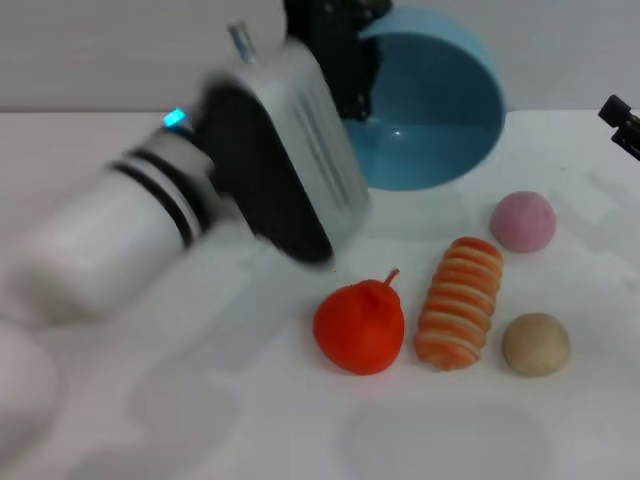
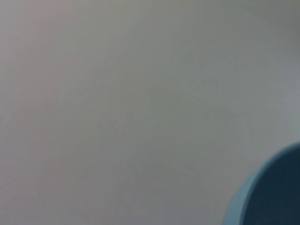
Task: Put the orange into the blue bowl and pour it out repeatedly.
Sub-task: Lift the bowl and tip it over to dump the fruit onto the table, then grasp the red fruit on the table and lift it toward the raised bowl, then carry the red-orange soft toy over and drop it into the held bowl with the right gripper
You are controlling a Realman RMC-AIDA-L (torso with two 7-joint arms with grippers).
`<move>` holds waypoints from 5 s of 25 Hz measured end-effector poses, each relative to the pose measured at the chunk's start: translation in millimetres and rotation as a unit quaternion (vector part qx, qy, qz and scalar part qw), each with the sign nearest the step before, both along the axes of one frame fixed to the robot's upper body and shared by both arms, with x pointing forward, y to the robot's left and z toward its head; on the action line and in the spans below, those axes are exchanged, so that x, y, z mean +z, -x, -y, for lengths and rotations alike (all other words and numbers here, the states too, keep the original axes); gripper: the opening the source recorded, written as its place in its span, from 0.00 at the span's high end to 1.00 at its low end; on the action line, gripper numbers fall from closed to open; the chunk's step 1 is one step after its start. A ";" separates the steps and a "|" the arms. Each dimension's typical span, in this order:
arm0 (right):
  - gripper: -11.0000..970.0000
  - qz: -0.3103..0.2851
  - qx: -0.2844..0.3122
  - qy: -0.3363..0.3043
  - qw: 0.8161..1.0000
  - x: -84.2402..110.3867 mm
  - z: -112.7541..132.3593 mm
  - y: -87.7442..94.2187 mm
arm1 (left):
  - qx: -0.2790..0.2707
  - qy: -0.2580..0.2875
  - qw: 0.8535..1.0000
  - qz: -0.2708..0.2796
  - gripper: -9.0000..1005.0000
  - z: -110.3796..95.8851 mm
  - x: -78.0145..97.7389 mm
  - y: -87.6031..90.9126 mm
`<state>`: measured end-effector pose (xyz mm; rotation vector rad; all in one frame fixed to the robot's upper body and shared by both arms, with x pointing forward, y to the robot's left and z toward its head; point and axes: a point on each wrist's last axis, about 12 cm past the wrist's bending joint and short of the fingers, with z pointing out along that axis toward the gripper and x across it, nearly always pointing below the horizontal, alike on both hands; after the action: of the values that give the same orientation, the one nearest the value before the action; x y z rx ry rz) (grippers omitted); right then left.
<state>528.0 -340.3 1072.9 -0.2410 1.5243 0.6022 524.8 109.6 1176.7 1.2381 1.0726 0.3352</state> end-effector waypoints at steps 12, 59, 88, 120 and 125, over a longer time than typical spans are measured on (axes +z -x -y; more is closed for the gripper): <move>0.24 -0.051 0.054 -0.001 0.997 9.2 -3.9 -7.3 | 0.071 0.037 0.927 -0.366 0.99 -38.0 21.7 -49.8; 0.25 -0.399 0.288 0.070 0.868 -9.7 -141.5 -47.8 | 0.187 0.128 0.855 -0.466 0.99 -65.5 25.3 -89.3; 0.71 -0.391 0.304 0.101 0.863 -20.0 -144.8 -41.2 | 0.185 0.122 0.854 -0.470 0.99 -64.0 20.6 -86.4; 0.97 -0.188 0.414 0.052 0.889 81.8 -87.5 -19.0 | 0.133 0.035 0.784 -0.606 0.99 -35.4 5.1 -58.6; 0.96 -0.218 0.423 0.037 0.879 66.0 -99.9 -24.6 | 0.114 0.023 0.780 -0.615 0.99 -27.0 0.4 -50.3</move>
<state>552.5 -240.5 1139.0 -0.9084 1.8528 1.3599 575.1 136.6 1177.1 1.2423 2.3424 -0.4303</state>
